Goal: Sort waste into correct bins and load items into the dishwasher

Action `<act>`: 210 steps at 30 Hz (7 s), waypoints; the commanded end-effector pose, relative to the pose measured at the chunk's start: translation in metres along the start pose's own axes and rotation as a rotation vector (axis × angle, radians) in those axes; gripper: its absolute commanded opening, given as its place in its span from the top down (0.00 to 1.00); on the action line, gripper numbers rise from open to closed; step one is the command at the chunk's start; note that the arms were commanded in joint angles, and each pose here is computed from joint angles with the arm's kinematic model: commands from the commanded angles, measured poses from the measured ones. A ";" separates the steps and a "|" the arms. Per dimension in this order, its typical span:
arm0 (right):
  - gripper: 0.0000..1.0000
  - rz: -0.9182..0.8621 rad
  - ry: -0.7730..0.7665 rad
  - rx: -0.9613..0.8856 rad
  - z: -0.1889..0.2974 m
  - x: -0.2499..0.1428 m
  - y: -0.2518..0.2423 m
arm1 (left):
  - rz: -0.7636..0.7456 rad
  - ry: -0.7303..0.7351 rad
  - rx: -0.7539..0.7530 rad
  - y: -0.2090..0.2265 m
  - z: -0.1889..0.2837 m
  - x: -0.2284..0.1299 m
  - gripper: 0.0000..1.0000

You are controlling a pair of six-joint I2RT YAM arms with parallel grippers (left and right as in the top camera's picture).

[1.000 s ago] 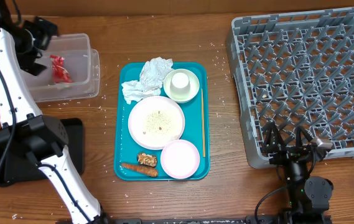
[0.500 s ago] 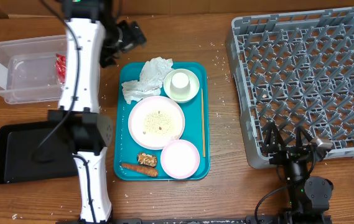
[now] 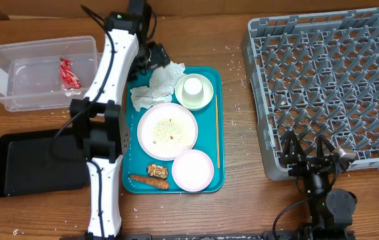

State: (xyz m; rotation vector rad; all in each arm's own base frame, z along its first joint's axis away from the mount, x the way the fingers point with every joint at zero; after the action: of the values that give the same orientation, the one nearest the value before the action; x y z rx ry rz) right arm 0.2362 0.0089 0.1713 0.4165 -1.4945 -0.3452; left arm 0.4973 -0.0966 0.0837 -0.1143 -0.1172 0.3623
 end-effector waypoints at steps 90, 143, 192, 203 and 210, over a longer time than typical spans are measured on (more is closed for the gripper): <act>0.00 0.002 -0.010 -0.006 0.000 0.000 -0.002 | -0.453 -0.172 -0.282 -0.062 0.153 -0.018 0.11; 0.00 0.002 -0.010 -0.006 0.000 0.000 -0.002 | -0.275 0.115 -0.071 0.030 0.151 -0.095 0.07; 0.00 -0.018 -0.001 0.016 0.000 -0.002 0.002 | -0.145 0.083 0.107 0.074 0.104 -0.100 0.13; 0.00 -0.574 0.090 0.187 0.003 -0.003 0.034 | -0.132 0.021 0.081 0.071 0.118 -0.085 0.08; 0.00 -0.775 -0.218 0.440 0.026 0.084 0.064 | -0.131 0.023 0.072 0.070 0.118 -0.085 0.04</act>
State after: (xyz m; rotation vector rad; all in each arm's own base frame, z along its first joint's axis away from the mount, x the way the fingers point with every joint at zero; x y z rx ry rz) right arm 0.2195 0.0333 0.2565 1.2047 -1.5368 -0.5982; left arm 0.3730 -0.0510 0.1774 -0.0268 -0.0624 0.2142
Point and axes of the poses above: each gripper's point midway between its finger pads, its own z axis back along the fingers, its own y axis along the line the jaws close on, x = y × z, the point moved 1 cm from there along z, back along the fingers, and after that the axes turned 3 degrees about -z, right-handed, at the moved point
